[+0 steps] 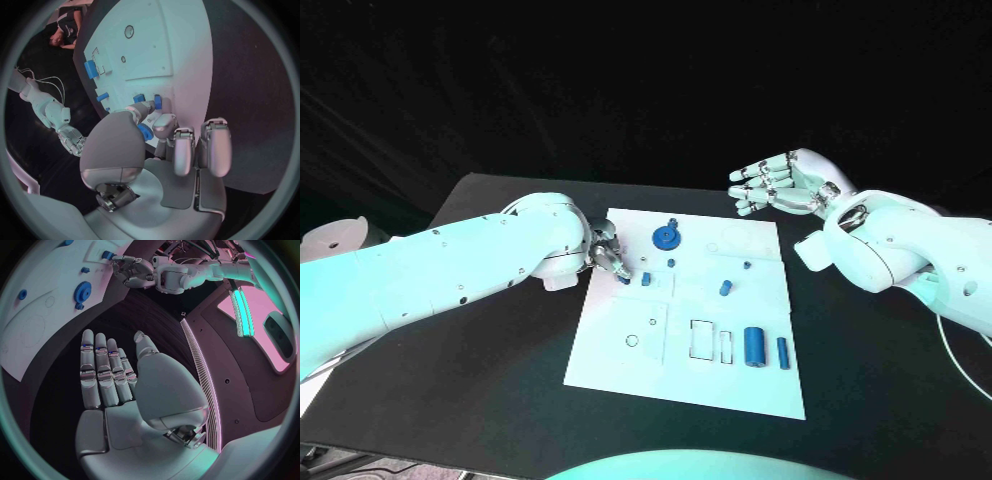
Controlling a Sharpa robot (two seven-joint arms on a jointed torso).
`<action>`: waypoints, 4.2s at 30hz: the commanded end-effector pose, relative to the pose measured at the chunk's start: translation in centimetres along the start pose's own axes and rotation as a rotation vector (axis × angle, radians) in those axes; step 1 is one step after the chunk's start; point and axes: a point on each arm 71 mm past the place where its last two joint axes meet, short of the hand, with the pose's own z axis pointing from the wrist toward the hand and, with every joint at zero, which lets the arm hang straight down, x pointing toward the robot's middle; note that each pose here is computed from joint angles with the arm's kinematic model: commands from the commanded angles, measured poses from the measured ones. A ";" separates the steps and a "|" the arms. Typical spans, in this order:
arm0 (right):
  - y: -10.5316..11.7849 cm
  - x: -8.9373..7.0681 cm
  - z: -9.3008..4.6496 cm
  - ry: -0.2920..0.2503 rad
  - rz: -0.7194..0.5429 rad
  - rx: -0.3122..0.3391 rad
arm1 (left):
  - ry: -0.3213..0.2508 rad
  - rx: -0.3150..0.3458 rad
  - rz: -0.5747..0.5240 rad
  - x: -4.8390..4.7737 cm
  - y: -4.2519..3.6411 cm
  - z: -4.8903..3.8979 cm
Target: Assemble the parts on the task board
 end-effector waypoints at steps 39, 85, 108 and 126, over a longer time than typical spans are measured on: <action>0.2 0.2 -0.1 0.024 -0.010 -0.011 | 0.062 -0.109 0.023 0.75 0.05 1.13; 0.0 0.1 -0.1 0.027 -0.003 -0.006 | -0.068 -0.021 -0.127 -0.57 0.45 0.34; 0.0 0.1 0.0 0.025 -0.004 -0.004 | -0.403 0.524 0.049 -1.77 -4.69 -0.96; 0.0 0.4 0.2 0.031 -0.005 -0.008 | -0.353 0.525 0.229 0.08 -7.17 1.96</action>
